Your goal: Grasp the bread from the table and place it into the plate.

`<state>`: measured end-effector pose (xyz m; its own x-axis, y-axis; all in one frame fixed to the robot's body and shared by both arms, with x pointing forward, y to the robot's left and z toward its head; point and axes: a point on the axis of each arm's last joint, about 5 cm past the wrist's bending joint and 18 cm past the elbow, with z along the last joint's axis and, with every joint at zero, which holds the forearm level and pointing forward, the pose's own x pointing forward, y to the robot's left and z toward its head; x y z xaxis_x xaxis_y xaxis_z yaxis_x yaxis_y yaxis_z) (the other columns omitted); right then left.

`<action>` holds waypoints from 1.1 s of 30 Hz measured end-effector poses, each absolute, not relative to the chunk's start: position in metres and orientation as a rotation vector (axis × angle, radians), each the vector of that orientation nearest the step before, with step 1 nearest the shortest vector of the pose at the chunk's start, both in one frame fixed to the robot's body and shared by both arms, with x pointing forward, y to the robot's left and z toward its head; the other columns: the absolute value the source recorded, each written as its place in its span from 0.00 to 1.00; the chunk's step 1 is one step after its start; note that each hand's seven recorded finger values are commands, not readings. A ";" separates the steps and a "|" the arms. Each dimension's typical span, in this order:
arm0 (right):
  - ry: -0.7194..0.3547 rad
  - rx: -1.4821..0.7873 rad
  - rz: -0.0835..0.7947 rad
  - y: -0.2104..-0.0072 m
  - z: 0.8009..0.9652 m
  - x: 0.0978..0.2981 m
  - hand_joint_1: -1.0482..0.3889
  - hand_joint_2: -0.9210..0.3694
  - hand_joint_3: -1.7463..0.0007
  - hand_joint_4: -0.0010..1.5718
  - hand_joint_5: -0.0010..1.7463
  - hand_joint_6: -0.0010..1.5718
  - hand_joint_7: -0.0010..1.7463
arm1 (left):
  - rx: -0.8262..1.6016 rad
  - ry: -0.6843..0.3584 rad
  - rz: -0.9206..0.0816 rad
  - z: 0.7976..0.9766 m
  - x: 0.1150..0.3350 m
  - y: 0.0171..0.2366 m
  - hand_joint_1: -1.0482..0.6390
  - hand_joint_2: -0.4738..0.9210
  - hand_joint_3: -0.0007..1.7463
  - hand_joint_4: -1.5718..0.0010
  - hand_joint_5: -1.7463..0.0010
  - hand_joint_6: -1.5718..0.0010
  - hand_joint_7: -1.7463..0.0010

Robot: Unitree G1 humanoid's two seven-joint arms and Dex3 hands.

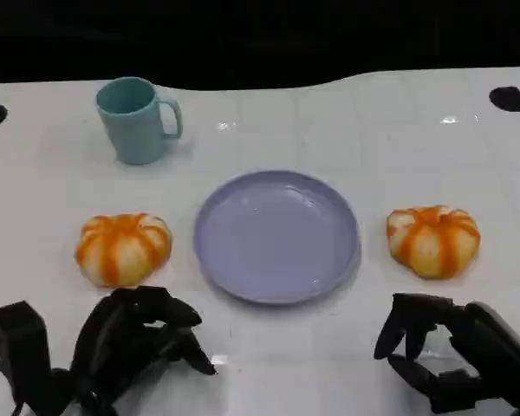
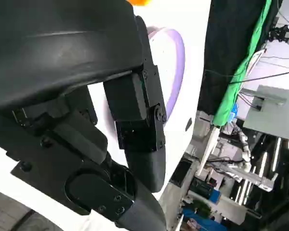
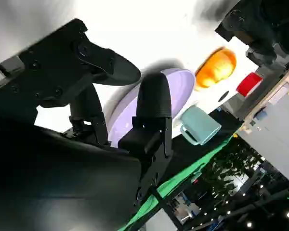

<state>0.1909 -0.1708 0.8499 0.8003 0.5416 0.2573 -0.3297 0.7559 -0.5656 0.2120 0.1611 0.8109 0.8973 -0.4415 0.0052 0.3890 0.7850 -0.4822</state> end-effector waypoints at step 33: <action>-0.471 -0.527 0.440 -0.174 0.858 0.195 0.64 0.31 0.47 0.37 0.86 0.39 0.66 | -0.494 0.111 -0.446 0.810 0.212 0.161 0.00 0.84 0.00 0.00 0.66 0.00 0.87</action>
<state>0.1945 -0.1744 0.8579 0.8040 0.5078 0.3093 -0.2737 0.7779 -0.5657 0.2119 0.1608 0.8096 0.8983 -0.4394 0.0036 0.3867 0.7865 -0.4815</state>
